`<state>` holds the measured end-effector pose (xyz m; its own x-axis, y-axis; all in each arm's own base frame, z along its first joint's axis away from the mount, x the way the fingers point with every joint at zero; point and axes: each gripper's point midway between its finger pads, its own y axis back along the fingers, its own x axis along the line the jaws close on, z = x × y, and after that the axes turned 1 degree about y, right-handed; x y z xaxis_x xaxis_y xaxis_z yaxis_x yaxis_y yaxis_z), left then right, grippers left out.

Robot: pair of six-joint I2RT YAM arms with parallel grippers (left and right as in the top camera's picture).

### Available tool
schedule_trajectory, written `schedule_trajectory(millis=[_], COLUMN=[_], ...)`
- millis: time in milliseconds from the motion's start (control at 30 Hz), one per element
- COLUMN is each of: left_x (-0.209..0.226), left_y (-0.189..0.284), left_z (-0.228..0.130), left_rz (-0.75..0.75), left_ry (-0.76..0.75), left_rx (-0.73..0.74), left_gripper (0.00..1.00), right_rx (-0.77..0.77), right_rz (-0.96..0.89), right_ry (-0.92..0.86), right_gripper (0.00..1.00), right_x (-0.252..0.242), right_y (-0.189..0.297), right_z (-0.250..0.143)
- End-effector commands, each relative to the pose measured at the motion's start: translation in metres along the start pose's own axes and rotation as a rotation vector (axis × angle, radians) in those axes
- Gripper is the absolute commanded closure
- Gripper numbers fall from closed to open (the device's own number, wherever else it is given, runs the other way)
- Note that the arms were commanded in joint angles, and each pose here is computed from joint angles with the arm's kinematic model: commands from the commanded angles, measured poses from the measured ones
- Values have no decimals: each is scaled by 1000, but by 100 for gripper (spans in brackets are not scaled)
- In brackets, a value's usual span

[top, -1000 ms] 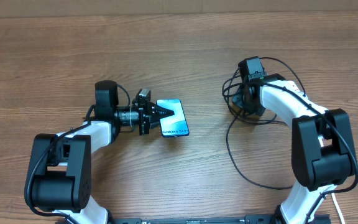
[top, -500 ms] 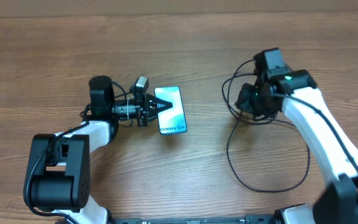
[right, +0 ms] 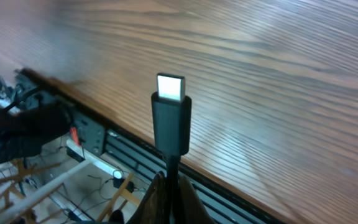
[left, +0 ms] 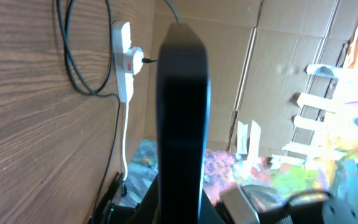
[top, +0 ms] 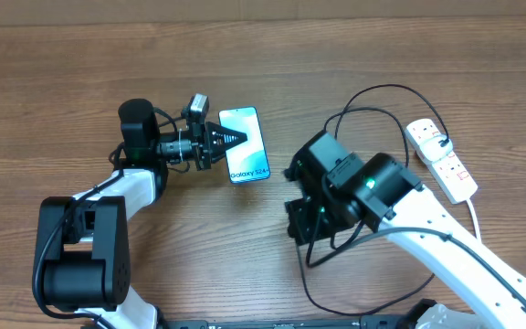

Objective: Plug charger to phone and switch on socket
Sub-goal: 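Grasp the USB-C plug end of the black cable with the right gripper, then carry the USB-C plug under the phone's bottom port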

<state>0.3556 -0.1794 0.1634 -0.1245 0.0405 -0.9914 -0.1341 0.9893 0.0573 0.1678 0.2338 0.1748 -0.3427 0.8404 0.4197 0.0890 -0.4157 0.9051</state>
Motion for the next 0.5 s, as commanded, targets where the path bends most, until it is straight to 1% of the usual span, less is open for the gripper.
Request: schedule_trajectory(millis=[0, 100, 167, 467], left_x=[-15, -16, -16, -15], left_y=[0, -2, -5, -16], left_z=[6, 5, 3, 3], left_rz=[-15, -17, -16, -6], left_ry=[-92, -125, -129, -95], left_rx=[0, 6, 13, -2], left_gripper=[96, 96, 96, 96], right_rx=[-15, -38, -41, -35], right_rz=[35, 55, 61, 57], right_ry=[53, 90, 72, 52], right_gripper=[96, 96, 96, 96], right_x=[20, 32, 34, 34], right_y=[-1, -4, -6, -25], right_z=[-6, -2, 0, 15])
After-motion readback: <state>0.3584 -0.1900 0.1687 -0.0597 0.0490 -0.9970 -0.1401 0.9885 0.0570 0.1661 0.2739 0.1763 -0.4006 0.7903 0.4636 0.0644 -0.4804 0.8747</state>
